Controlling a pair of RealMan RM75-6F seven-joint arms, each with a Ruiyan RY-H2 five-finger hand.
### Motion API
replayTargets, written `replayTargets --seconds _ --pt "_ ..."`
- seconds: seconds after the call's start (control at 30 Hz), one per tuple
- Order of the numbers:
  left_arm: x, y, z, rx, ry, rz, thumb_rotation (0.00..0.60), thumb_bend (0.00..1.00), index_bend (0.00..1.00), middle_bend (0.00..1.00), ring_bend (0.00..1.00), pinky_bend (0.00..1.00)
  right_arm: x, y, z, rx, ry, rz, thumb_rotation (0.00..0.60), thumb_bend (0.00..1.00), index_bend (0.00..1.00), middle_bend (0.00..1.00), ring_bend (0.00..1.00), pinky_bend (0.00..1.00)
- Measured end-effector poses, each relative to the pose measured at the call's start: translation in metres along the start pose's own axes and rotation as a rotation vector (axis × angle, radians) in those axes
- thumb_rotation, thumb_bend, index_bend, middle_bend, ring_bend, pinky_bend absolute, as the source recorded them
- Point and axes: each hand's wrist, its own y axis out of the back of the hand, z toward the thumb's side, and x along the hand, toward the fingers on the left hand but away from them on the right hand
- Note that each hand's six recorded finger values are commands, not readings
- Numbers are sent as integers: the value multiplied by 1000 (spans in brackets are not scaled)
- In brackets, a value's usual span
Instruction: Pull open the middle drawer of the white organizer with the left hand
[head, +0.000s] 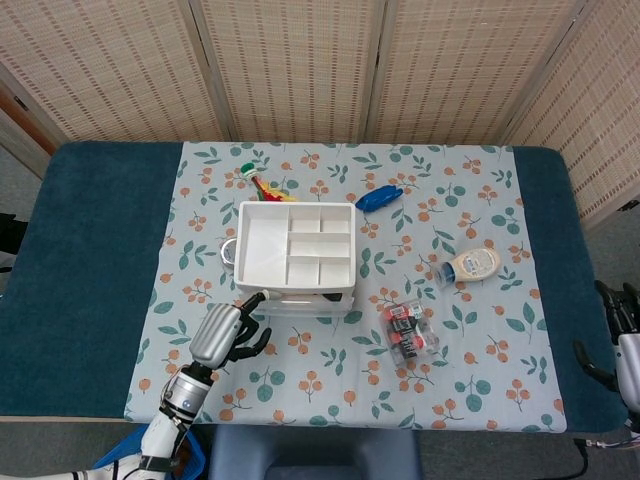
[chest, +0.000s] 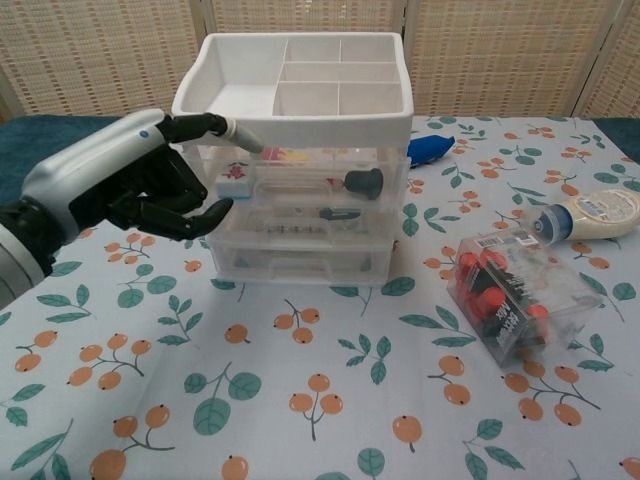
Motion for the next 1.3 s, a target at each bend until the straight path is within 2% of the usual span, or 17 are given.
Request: replayTargets --seconds 0.33,0.53,0.9,1.3 --pt "7 -8 2 63 -7 -16 600 432 255 1000 1000 1000 2 -1 -5 -3 -14 2 600 364 0 145 73 145" --pt "8 -13 2 102 -10 -39 600 433 295 1000 1000 1000 2 -2 -8 -6 -21 6 600 365 0 148 73 145" --pt "10 -11 3 100 -26 -20 600 432 343 1000 1000 1000 3 -4 -10 -13 -28 7 600 366 0 148 73 145" --pt "-7 -11 7 94 -41 -28 600 433 373 1000 1000 1000 2 -6 -7 -17 -21 10 600 366 0 148 73 145"
